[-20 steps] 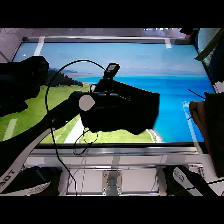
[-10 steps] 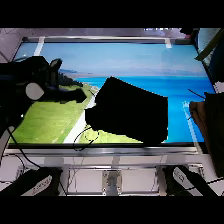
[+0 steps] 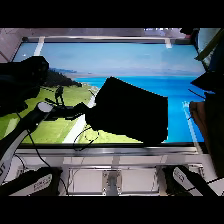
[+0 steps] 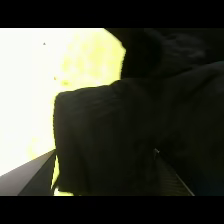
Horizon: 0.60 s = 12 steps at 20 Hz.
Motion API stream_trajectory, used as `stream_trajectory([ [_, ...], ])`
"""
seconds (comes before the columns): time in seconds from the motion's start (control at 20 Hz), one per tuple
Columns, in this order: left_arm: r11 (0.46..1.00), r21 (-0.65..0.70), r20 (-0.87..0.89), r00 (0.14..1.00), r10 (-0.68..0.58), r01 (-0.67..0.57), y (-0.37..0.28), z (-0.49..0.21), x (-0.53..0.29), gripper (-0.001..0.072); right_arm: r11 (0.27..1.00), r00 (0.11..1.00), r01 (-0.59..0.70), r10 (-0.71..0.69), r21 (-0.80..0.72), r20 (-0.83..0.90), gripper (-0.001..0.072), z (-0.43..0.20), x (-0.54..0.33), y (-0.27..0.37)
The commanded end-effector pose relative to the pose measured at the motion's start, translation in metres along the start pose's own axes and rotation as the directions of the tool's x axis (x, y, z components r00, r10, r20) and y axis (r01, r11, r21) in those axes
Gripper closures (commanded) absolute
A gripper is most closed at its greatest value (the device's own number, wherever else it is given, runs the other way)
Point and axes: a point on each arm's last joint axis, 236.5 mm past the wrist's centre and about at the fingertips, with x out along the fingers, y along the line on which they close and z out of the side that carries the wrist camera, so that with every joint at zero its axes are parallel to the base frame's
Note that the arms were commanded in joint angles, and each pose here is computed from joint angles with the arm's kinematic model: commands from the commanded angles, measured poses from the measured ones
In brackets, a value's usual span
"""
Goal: Fold the clothes and pants, and hang the long-sleeved shirts on hangers.
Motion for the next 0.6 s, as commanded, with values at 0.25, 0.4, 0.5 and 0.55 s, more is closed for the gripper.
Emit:
stream_trajectory([
  [0.25, 0.997, 0.043, -0.114, 0.992, -0.062, 0.068, -0.023, -0.019, 0.021, 0.0006, 1.000, 1.000, -0.007, 0.007, -0.015, 0.011, 0.0273, 0.002, 0.003, 0.000],
  [0.4, 0.994, 0.067, -0.151, 0.986, -0.069, 0.080, -0.031, -0.032, 0.023, 0.0006, 1.000, 1.000, -0.008, 0.008, -0.014, 0.009, 0.0273, 0.002, 0.003, 0.000],
  [0.5, 0.993, 0.077, -0.163, 0.984, -0.071, 0.085, -0.034, -0.036, 0.025, 0.0007, 1.000, 1.000, -0.008, 0.008, -0.014, 0.009, 0.0273, 0.002, 0.003, 0.001],
  [0.55, 0.992, 0.085, -0.171, 0.983, -0.073, 0.088, -0.037, -0.040, 0.026, 0.0020, 1.000, 1.000, -0.008, 0.008, -0.014, 0.009, 0.0273, 0.002, 0.003, 0.001],
])
